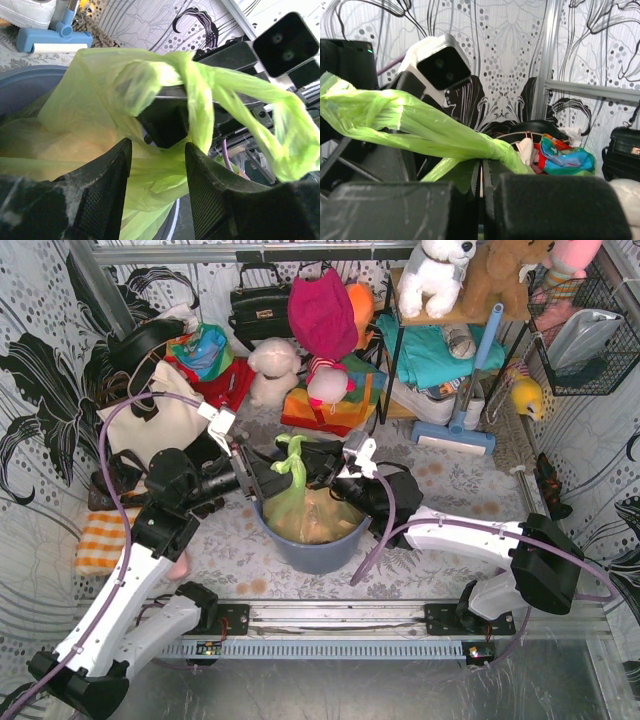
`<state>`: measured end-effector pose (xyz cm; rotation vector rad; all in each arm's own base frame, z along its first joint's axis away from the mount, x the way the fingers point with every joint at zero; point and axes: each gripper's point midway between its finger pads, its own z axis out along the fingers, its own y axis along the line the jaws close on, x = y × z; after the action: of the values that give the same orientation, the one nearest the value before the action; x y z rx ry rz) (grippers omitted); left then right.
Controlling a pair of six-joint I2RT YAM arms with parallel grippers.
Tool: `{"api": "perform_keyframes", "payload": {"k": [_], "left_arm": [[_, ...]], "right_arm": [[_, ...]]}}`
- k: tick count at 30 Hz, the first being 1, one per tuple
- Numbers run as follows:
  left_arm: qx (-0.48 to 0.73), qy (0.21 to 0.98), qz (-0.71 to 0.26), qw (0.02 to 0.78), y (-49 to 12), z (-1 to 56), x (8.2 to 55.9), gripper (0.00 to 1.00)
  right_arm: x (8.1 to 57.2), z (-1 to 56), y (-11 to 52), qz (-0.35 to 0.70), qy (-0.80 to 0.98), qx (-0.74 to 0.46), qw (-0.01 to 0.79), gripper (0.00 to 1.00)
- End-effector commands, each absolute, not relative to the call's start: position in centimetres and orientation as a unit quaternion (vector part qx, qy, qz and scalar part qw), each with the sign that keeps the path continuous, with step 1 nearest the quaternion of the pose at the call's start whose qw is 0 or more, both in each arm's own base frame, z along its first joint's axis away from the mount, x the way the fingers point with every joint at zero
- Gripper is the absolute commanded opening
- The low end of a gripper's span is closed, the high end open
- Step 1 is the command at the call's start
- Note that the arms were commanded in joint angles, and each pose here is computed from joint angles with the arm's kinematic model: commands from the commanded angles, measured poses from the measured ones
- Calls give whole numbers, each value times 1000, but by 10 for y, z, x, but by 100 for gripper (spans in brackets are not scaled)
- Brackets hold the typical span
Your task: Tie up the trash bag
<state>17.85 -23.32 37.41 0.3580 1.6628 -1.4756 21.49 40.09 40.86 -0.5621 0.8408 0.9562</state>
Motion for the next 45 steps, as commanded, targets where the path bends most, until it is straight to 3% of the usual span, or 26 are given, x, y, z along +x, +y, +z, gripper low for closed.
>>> {"api": "perform_keyframes", "payload": {"k": [1,7,29,45], "left_arm": [[138,683,-571,433,-231,361,180,55],[124,698,-554,437,-229,355,189,55],[39,667,-489,561,-182,438,194,56],[27,658,-521,543,-195,444,206,55]], "right_arm": [[193,460,385,491,313,-237,778,0],[178,471,381,525,291,-237,764,0],[173,467,382,547,285,-234,752,0],[172,467,381,552,284,-231,749,0]]}}
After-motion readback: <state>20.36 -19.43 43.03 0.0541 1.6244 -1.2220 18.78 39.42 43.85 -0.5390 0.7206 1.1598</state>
